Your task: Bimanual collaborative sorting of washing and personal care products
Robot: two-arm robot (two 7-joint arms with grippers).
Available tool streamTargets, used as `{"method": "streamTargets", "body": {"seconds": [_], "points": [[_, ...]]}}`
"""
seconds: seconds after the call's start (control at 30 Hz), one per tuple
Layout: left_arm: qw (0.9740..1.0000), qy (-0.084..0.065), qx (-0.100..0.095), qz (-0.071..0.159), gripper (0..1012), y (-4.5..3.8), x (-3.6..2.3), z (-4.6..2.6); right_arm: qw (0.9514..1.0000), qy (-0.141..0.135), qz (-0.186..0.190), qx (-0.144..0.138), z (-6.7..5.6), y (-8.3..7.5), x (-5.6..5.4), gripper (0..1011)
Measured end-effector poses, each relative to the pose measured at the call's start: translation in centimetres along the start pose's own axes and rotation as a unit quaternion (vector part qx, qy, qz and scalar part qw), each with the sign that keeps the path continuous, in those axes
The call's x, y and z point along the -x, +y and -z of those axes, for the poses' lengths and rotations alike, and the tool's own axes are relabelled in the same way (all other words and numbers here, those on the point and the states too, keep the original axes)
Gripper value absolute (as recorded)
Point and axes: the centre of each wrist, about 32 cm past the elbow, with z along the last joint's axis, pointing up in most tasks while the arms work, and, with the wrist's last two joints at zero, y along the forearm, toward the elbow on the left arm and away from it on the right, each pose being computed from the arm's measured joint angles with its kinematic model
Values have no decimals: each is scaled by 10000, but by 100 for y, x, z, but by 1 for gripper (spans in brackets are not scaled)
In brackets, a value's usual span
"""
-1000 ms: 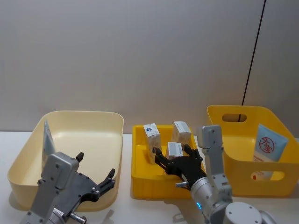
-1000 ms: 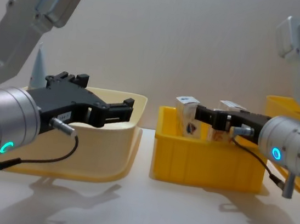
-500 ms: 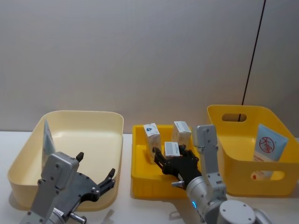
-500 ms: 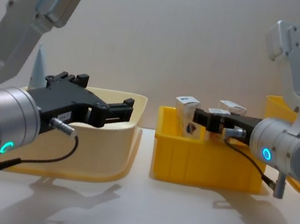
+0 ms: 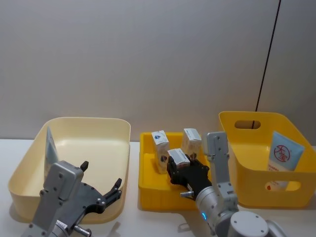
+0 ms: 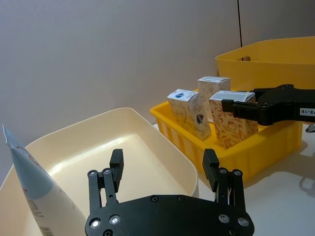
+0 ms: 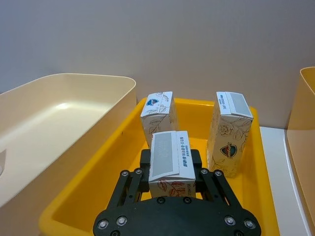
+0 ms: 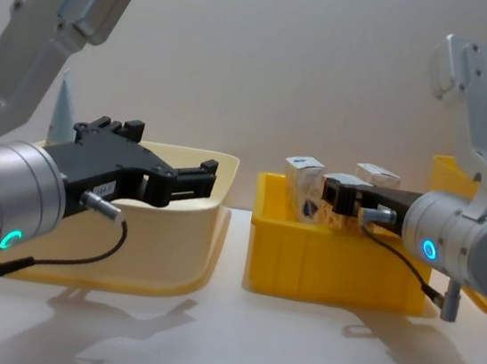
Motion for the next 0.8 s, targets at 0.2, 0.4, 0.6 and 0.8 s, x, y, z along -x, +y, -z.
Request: {"method": "streamTargets", "body": {"seconds": [0.2, 0.4, 0.6, 0.8], "points": [[10000, 1, 0, 0, 1003, 0, 1, 0, 9999, -30, -48, -91, -16, -12, -20, 451], [10000, 0, 0, 0, 1003, 0, 0, 0, 9992, -120, -133, -353, -78, -38, -63, 451], [10000, 0, 0, 0, 1004, 0, 0, 0, 9971, -227, -205, -700, -178, -69, -118, 451], [10000, 1, 0, 0, 1003, 0, 0, 0, 9931, -343, -230, -1099, -316, -108, -189, 451]]}}
